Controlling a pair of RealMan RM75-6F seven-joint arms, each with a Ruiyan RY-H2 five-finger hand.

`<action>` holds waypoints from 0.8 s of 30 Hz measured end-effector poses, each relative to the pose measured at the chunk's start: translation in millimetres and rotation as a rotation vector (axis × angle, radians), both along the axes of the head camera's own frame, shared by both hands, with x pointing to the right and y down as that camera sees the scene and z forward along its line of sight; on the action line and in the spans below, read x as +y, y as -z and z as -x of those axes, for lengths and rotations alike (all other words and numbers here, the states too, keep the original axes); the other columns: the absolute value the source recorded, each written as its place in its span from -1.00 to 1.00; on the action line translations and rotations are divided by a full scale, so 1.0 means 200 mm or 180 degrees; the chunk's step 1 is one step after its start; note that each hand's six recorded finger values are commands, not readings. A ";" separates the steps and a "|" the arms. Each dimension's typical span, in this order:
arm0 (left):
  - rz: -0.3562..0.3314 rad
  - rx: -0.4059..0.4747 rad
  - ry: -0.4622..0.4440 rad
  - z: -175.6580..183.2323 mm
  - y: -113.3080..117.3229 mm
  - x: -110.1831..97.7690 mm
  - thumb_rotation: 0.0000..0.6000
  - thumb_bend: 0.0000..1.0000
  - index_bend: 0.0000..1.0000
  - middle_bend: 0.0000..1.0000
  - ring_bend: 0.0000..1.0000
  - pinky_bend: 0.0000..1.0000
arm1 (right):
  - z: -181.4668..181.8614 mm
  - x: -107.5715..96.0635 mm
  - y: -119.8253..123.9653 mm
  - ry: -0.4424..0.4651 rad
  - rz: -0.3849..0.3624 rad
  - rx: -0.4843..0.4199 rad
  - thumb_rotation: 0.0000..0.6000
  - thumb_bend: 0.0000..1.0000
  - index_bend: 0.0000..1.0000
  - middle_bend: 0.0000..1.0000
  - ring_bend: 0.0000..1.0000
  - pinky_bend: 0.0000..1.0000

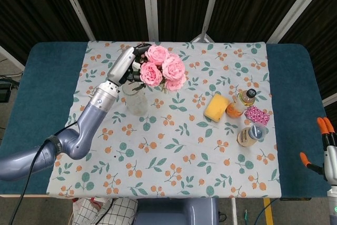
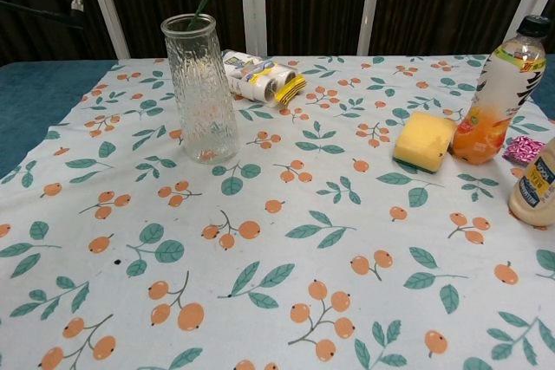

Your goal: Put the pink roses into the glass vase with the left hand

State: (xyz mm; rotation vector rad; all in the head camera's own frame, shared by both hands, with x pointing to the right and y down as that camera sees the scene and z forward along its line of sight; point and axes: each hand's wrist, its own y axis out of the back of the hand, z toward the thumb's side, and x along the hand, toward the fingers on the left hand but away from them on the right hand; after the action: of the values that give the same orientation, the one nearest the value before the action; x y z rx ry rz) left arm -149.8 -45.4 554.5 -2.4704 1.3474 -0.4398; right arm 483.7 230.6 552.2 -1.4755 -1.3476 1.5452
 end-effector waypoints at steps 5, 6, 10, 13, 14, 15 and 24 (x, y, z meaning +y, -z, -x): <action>-0.0005 -0.0152 -0.0037 0.11 -0.01 0.05 1.00 -0.20 -0.31 -0.41 -0.65 -0.31 | 0.00 0.00 0.01 -0.0009 -0.0028 -0.0014 1.00 -0.37 -0.97 -0.92 -0.78 -0.87; -0.0006 -0.0173 -0.0040 0.13 -0.01 0.05 1.00 -0.21 -0.33 -0.43 -0.67 -0.32 | 0.00 0.00 0.01 -0.0007 -0.0027 -0.0010 1.00 -0.37 -0.97 -0.92 -0.78 -0.87; 0.0016 -0.0344 -0.0120 0.20 -0.03 0.09 1.00 -0.23 -0.41 -0.52 -0.75 -0.37 | 0.01 0.00 0.00 0.0003 -0.0023 -0.0022 1.00 -0.37 -0.97 -0.92 -0.78 -0.87; 0.0083 -0.0403 -0.0157 0.24 -0.05 0.12 1.00 -0.27 -0.50 -0.61 -0.84 -0.43 | 0.02 0.00 0.01 0.0014 -0.0028 -0.0027 1.00 -0.36 -0.97 -0.92 -0.78 -0.87; 0.0104 -0.0413 -0.0162 0.25 -0.06 0.13 1.00 -0.28 -0.54 -0.64 -0.86 -0.45 | 0.02 0.00 0.01 0.0017 -0.0030 -0.0029 1.00 -0.36 -0.97 -0.92 -0.78 -0.87; 0.0124 -0.0431 -0.0166 0.26 -0.06 0.14 1.00 -0.29 -0.55 -0.66 -0.87 -0.45 | 0.02 0.00 0.01 0.0021 -0.0030 -0.0030 1.00 -0.37 -0.97 -0.92 -0.78 -0.87; 0.0323 -0.0704 -0.0051 0.50 -0.16 0.20 1.00 -0.32 -0.70 -0.81 -1.00 -0.59 | 0.03 0.01 0.01 0.0028 -0.0014 -0.0068 1.00 -0.37 -0.97 -0.92 -0.78 -0.87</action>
State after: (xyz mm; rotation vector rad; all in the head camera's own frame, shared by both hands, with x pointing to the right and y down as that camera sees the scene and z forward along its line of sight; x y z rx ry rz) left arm -250.6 -5.3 585.8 -2.4243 1.2432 -0.7701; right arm 476.8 232.5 550.6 -1.4972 -1.3542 1.5242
